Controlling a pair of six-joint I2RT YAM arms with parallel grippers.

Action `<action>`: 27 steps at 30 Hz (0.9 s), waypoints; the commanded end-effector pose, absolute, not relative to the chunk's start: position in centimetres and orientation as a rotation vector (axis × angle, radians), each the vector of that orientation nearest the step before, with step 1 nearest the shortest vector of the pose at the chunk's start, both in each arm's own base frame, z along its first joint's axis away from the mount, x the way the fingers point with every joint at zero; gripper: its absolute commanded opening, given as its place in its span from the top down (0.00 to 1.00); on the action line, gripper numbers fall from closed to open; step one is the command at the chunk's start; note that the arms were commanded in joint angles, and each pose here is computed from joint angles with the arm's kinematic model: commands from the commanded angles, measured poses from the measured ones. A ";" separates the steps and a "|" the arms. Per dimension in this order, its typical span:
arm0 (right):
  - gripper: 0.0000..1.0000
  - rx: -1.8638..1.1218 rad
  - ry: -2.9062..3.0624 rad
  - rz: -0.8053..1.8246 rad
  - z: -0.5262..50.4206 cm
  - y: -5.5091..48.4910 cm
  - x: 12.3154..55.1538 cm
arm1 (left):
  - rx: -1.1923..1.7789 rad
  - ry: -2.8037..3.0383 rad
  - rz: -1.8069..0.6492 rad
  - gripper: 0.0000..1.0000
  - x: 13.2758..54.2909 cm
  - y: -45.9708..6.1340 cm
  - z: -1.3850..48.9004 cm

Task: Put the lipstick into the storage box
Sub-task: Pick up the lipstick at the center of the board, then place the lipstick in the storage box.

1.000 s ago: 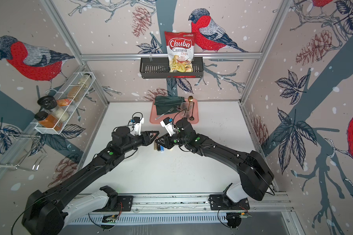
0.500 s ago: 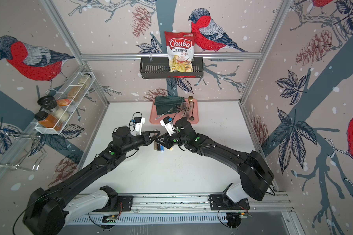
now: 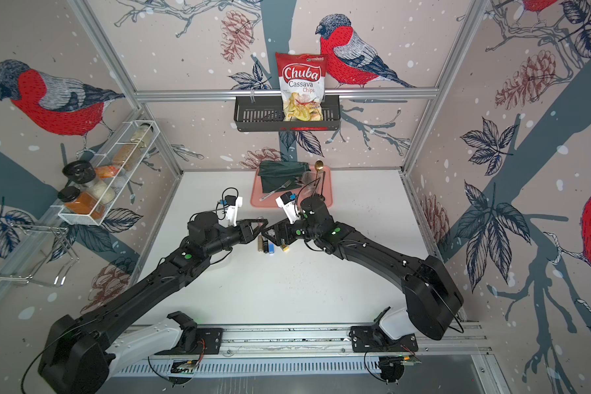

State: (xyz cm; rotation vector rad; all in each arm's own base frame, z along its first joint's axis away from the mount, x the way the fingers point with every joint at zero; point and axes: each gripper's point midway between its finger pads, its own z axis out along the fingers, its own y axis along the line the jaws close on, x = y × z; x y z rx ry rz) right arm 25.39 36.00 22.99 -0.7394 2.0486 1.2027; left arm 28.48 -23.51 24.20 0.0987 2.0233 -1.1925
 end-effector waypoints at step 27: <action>0.00 -0.422 1.984 1.126 22.0 27.1 27.4 | -0.420 2.491 -0.313 0.99 36.0 -0.3 11.9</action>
